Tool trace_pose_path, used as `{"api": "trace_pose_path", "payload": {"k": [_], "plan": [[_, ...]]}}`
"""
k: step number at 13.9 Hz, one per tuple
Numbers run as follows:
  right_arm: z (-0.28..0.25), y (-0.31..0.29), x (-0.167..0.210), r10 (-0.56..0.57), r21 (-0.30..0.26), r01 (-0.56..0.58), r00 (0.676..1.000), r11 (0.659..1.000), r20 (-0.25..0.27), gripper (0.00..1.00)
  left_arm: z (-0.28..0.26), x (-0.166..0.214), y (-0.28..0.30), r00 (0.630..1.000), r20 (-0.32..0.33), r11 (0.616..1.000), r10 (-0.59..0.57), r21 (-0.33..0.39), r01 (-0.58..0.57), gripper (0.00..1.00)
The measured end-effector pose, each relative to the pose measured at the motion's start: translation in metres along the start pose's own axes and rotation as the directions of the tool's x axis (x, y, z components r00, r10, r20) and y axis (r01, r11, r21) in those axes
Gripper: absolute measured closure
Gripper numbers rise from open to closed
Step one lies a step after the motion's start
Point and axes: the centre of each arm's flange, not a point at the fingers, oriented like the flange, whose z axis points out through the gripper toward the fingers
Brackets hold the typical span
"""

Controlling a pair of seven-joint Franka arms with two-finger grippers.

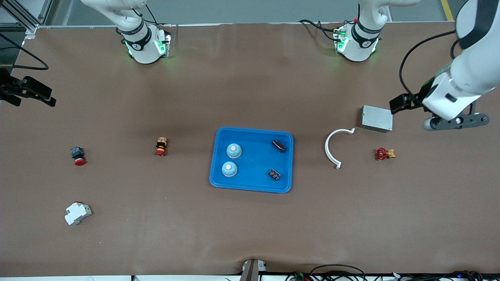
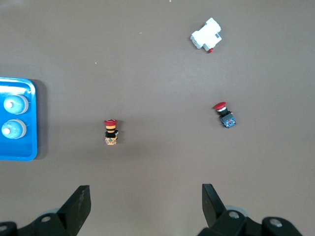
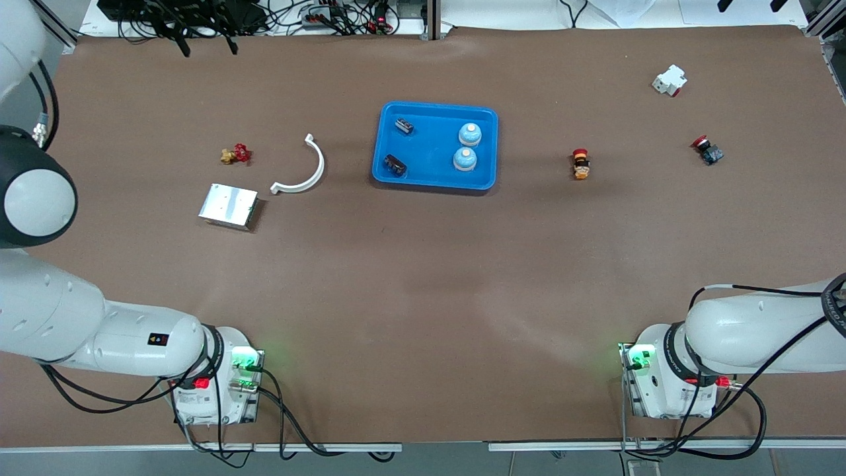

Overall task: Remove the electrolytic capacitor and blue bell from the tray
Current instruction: 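Reach the left gripper and the right gripper toward the blue tray, then grasp a brown capacitor with the left gripper while the right gripper approaches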

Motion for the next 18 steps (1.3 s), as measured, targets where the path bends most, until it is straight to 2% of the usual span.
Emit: {"api": "trace_pose_path", "payload": {"k": [3, 6, 8, 10, 14, 17, 18], "plan": [[0.013, -0.028, 0.012, -0.03, 0.002, 0.03, 0.999, 1.0, -0.01, 0.0, 0.047, 0.01, 0.027, 0.998, -0.011, 0.998, -0.065, -0.006, 0.065, 0.0], [0.032, -0.065, 0.025, -0.007, 0.004, 0.007, 1.0, 1.0, -0.014, 0.0, 0.09, 0.015, 0.071, 0.987, -0.009, 0.987, -0.158, -0.017, 0.157, 0.0], [0.056, -0.106, 0.033, -0.035, 0.004, 0.035, 0.999, 0.999, 0.008, 0.0, 0.122, 0.016, 0.115, 0.972, -0.004, 0.972, -0.234, -0.034, 0.233, 0.0], [0.086, -0.137, 0.039, -0.031, -0.001, 0.031, 0.998, 1.0, 0.051, 0.0, 0.147, 0.015, 0.148, 0.956, -0.007, 0.955, -0.295, -0.048, 0.294, 0.0], [0.162, -0.206, 0.049, 0.007, -0.021, -0.004, 0.994, 1.0, 0.111, 0.0, 0.214, 0.007, 0.218, 0.906, -0.002, 0.903, -0.424, -0.075, 0.422, 0.0], [0.2, -0.248, 0.049, 0.033, 0.012, -0.035, 0.99, 0.999, 0.136, 0.0, 0.263, -0.006, 0.26, 0.852, 0.002, 0.849, -0.523, -0.081, 0.522, 0.02], [0.207, -0.257, 0.049, 0.039, 0.026, -0.043, 0.989, 0.999, 0.14, 0.0, 0.276, -0.011, 0.27, 0.839, -0.006, 0.837, -0.543, -0.075, 0.542, 0.1]]}}
